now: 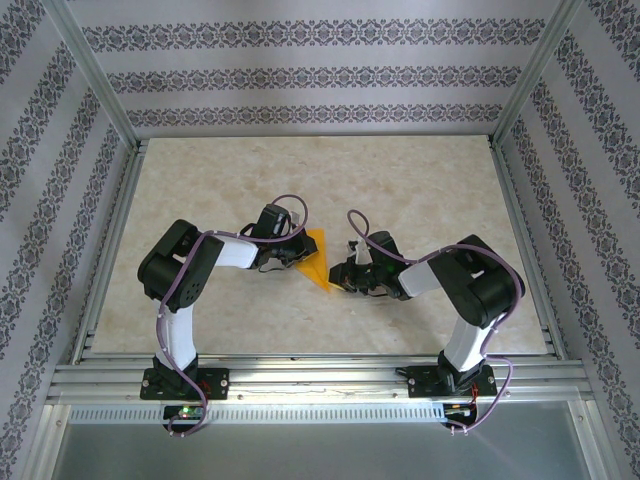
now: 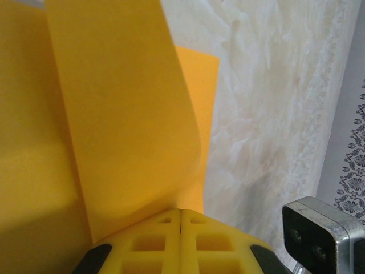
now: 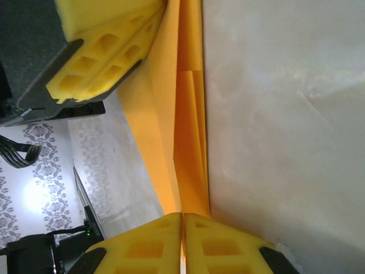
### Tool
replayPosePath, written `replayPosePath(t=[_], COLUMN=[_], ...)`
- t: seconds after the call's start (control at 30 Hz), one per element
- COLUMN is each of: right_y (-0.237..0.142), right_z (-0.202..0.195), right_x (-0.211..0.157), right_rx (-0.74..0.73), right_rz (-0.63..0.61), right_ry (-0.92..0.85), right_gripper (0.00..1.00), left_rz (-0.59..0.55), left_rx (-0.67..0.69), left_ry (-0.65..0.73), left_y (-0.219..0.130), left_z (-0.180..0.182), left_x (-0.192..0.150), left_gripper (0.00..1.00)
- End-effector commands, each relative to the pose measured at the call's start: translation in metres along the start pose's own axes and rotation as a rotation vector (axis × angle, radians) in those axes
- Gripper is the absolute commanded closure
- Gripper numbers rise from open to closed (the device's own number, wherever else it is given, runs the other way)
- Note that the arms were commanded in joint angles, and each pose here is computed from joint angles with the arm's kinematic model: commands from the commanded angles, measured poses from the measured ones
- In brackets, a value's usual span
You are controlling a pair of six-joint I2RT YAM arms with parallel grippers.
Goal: Fold a paper plane with a square sheet of paper (pick it up from the middle)
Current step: Fourth fold the wing at the center of the table.
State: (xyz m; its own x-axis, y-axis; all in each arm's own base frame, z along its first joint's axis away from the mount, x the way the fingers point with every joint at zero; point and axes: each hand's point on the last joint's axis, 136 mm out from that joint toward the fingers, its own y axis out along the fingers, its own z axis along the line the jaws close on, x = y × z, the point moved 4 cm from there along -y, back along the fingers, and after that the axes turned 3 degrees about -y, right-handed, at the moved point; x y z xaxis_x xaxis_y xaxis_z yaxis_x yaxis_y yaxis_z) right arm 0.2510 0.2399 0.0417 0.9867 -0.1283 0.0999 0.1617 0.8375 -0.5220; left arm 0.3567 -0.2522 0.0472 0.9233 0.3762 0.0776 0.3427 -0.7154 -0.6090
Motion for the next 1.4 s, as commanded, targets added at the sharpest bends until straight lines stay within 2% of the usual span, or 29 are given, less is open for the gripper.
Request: replayPosePath(t=[0.0,0.17,0.4,0.5,0.77,1.03,1.13,1.23,1.3,1.37], right_y=[0.000,0.000,-0.002,-0.002,-0.005,-0.005,-0.004,-0.007,-0.011,-0.018], right_z=[-0.011,-0.012,-0.014,-0.011,-0.004,-0.010,-0.005,0.000,0.008,0.022], right_x=[-0.020,-0.030,-0.036,-0.037,-0.041,-0.046,-0.045,-0.042,-0.036,-0.027], right_rx=[-0.083,-0.163,-0.174,-0.168,-0.157,-0.206,-0.198,-0.205,-0.204,-0.181], right_rz=[0.091,0.149,0.164,0.167,0.193,0.224,0.230,0.224,0.201,0.155], right_ry=[0.015,-0.024,-0.011,-0.015,-0.031,-0.040,-0.050,-0.057,-0.078,-0.098], right_gripper=[0.93,0.93,0.94,0.90,0.87,0.97,0.92,0.91,0.84,0.83], left_rz=[0.038,0.038,0.034,0.031,0.027,0.027,0.027,0.024,0.025,0.026], left_rx=[0.079,0.076,0.073,0.073,0.072,0.070,0.072,0.072,0.073,0.077], left_ry=[-0.042,-0.043,-0.053,-0.054,-0.056,-0.062,-0.062,-0.062,-0.059,-0.056], left_y=[0.002,0.002,0.002,0.002,0.002,0.002,0.002,0.001,0.001,0.001], left_z=[0.027,0.026,0.028,0.028,0.028,0.029,0.030,0.030,0.030,0.031], left_x=[-0.009,-0.009,-0.010,-0.009,-0.009,-0.010,-0.010,-0.010,-0.010,-0.011], left_gripper=[0.99,0.99,0.99,1.00,1.00,1.00,1.00,1.00,1.00,1.00])
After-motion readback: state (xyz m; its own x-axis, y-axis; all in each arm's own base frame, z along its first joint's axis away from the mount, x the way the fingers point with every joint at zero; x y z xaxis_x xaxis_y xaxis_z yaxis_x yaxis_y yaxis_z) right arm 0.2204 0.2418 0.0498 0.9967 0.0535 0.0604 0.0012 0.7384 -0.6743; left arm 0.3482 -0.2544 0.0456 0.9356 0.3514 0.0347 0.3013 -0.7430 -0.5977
